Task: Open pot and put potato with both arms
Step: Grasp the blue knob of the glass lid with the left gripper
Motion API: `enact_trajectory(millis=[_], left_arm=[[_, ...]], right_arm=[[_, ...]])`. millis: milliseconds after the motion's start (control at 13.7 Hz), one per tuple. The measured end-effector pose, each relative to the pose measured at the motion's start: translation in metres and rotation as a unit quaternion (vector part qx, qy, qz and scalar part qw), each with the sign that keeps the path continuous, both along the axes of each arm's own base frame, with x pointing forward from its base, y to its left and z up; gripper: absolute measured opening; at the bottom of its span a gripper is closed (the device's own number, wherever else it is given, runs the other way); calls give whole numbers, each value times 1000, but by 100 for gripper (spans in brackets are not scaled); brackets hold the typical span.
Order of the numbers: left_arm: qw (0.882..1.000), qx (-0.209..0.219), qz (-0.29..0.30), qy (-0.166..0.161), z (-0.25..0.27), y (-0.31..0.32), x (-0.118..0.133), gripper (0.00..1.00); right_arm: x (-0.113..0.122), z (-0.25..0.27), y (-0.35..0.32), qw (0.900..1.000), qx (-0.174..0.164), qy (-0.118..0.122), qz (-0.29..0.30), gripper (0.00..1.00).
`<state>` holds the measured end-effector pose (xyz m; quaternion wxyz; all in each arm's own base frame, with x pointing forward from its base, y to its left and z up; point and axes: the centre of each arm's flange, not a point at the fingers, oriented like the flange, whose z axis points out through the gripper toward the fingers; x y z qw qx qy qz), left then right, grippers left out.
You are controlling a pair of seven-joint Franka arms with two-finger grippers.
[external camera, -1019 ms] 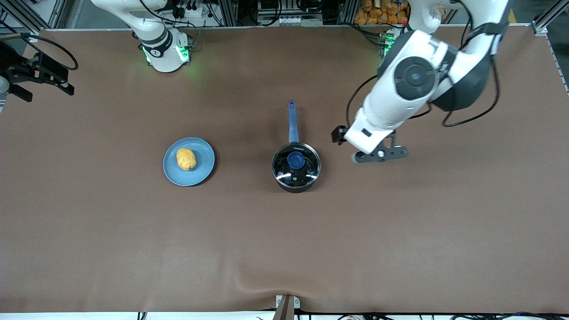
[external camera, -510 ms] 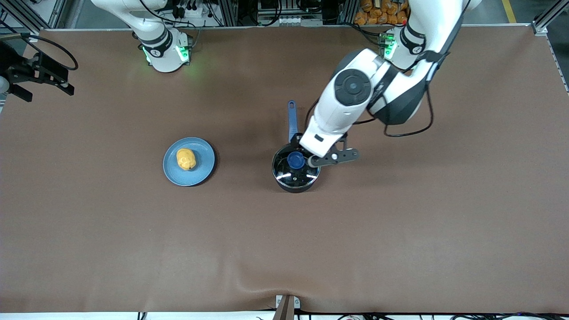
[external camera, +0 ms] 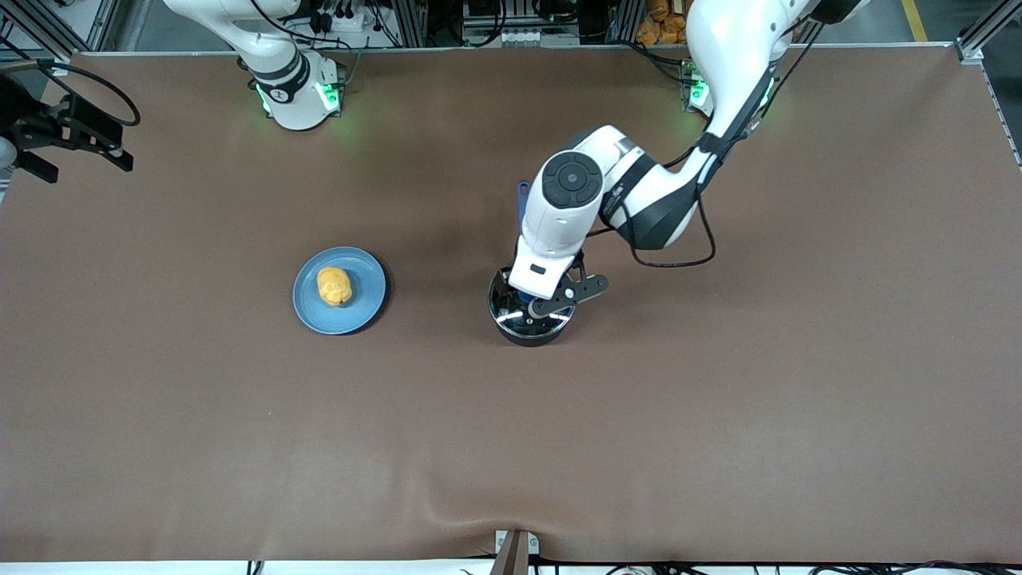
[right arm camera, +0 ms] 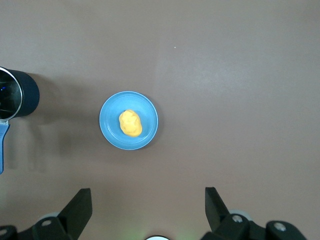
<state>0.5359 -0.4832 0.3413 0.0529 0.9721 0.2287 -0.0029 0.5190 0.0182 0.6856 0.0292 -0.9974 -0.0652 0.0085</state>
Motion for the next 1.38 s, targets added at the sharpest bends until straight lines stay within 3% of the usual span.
enact_trajectory(millis=[510,1383], left_arm=[[998,16,53,13,-36,-12,-8,93],[999,30,42,1,-41,-13,-9,85]], right_arm=[[-2,-2,-1,1000,0,9,0,100],[-2,-2,-1,1000,0,11,-1,100]])
